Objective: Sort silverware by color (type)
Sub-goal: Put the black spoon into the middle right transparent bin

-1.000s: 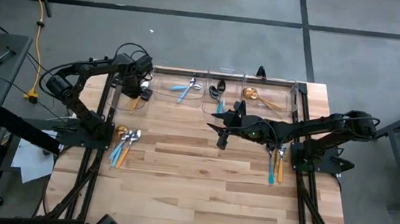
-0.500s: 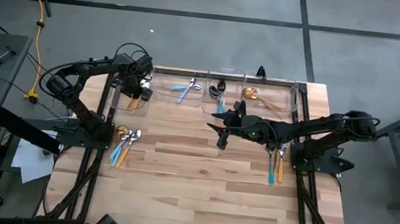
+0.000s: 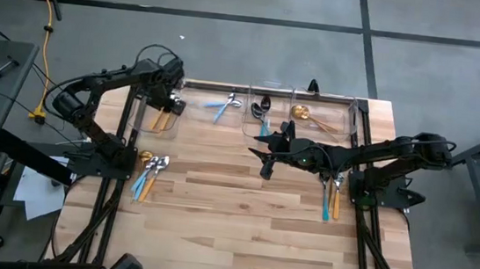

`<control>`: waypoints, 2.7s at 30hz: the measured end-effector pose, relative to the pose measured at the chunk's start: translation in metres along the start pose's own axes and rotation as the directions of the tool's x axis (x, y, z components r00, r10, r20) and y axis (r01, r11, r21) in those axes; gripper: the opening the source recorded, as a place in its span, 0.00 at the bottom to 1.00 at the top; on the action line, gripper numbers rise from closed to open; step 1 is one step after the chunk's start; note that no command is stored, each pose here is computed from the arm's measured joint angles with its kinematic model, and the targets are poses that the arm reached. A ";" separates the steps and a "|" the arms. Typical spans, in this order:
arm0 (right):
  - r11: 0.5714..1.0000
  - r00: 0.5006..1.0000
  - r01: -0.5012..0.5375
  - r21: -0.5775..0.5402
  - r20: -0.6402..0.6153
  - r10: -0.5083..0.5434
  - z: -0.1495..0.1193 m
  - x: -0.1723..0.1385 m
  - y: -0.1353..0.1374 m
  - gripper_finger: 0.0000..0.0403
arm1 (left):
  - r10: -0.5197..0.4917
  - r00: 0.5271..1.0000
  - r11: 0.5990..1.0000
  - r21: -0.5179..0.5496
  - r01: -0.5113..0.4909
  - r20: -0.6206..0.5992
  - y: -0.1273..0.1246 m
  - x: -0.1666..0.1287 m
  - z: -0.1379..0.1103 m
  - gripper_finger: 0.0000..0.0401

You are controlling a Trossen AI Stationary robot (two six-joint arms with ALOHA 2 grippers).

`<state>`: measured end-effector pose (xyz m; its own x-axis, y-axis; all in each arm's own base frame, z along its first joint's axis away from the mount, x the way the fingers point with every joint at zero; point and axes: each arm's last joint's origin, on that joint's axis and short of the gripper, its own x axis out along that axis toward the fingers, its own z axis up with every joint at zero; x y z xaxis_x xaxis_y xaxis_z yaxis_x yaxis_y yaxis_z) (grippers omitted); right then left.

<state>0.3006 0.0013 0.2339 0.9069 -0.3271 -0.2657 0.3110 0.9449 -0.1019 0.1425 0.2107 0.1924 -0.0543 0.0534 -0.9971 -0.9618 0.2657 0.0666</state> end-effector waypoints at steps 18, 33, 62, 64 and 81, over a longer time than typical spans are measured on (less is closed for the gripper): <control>1.000 1.000 0.000 -0.007 -0.017 0.000 -0.002 0.000 0.000 0.43 | -0.366 0.722 0.930 0.196 0.311 0.587 0.012 -0.146 -0.038 0.29; 1.000 1.000 0.000 -0.007 -0.013 0.000 -0.001 0.000 0.000 0.43 | -0.862 0.095 0.502 0.818 0.279 0.497 -0.034 -0.110 -0.119 0.29; 0.998 0.993 -0.063 -0.003 0.105 0.063 0.010 -0.001 0.002 0.43 | -0.927 -0.234 0.310 0.950 -0.036 0.294 -0.062 -0.032 -0.177 0.29; 0.998 0.992 -0.063 -0.002 0.108 0.062 0.011 -0.001 0.002 0.43 | -0.927 -0.229 0.311 0.950 -0.028 0.297 -0.065 -0.034 -0.175 0.29; 0.998 0.995 -0.063 0.017 0.084 0.061 0.008 0.000 0.001 0.43 | -0.938 -0.162 0.312 0.950 -0.014 0.305 -0.080 -0.033 -0.168 0.29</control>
<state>0.3031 0.0025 0.2420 0.9449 -0.2668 -0.1896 0.2582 0.9636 -0.0691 0.1759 0.0263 0.2139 0.9932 0.0359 0.1107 -0.0439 0.9966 0.0703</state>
